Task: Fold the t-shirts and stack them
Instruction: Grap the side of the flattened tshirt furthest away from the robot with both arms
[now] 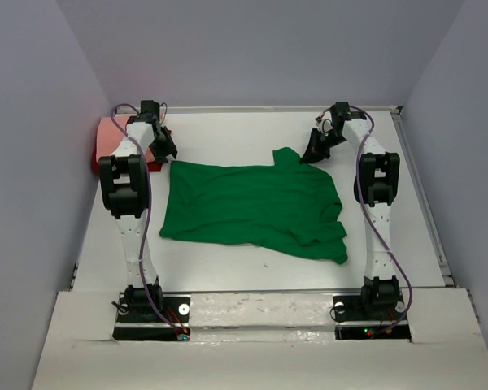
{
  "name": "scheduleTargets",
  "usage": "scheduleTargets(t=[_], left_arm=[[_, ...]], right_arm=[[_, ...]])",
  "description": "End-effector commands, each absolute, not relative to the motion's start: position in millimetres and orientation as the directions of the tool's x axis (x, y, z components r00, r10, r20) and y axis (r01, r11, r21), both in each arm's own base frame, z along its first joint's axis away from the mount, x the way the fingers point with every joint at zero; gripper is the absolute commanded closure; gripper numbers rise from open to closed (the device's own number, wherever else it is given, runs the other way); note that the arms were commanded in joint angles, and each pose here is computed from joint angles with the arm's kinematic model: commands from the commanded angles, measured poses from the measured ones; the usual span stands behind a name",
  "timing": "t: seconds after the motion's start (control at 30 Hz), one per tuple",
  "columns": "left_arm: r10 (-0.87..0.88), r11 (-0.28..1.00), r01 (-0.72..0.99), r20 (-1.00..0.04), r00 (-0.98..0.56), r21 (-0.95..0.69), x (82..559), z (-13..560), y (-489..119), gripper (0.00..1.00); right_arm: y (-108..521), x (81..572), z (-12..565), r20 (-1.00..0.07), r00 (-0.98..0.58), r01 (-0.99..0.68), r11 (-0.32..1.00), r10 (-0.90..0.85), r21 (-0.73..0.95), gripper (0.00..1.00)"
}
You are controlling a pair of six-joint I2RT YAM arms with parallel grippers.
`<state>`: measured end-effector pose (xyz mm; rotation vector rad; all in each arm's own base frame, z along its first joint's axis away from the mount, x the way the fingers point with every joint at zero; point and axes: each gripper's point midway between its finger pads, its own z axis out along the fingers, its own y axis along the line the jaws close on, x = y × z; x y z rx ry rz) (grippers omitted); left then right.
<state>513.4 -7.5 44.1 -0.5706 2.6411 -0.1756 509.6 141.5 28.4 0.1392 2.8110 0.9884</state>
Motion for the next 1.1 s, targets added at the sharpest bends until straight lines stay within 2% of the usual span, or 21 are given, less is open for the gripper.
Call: scheduleTargets(t=[0.0, 0.2, 0.43, 0.57, 0.8, 1.07], left_arm=[[-0.423, 0.904, -0.351, -0.385, -0.821, -0.245, 519.4, 46.2, -8.0, 0.62], [-0.424, 0.905, -0.362, -0.377, -0.823, -0.226, 519.6, 41.8, -5.1, 0.82], [-0.425, 0.904, -0.364, -0.371, -0.826, -0.225, 520.3, 37.7, -4.5, 0.85], [-0.423, 0.904, -0.361, -0.372, -0.826, -0.228, 520.4, 38.1, -5.0, 1.00], [-0.398, 0.916, -0.320, -0.430, -0.810, -0.243, 524.0, 68.1, -8.9, 1.00], [-0.371, 0.925, -0.268, -0.490, -0.789, -0.268, 527.4, 106.8, -21.0, 1.00]], right_arm=[[140.2, 516.6, 28.8, -0.161, -0.979, 0.003, 0.804, 0.123, 0.595, 0.91], [140.1, 517.8, 28.1, -0.161, -0.979, 0.005, 0.804, 0.126, 0.594, 0.91], [140.7, 517.3, 27.4, -0.157, -0.980, 0.006, 0.802, 0.125, 0.598, 0.91], [140.5, 516.9, 25.7, -0.155, -0.980, 0.008, 0.803, 0.125, 0.596, 0.92], [138.9, 518.2, 27.2, -0.159, -0.978, 0.014, 0.809, 0.132, 0.587, 1.00], [131.6, 524.9, 42.5, -0.206, -0.968, 0.008, 0.837, 0.145, 0.548, 1.00]])
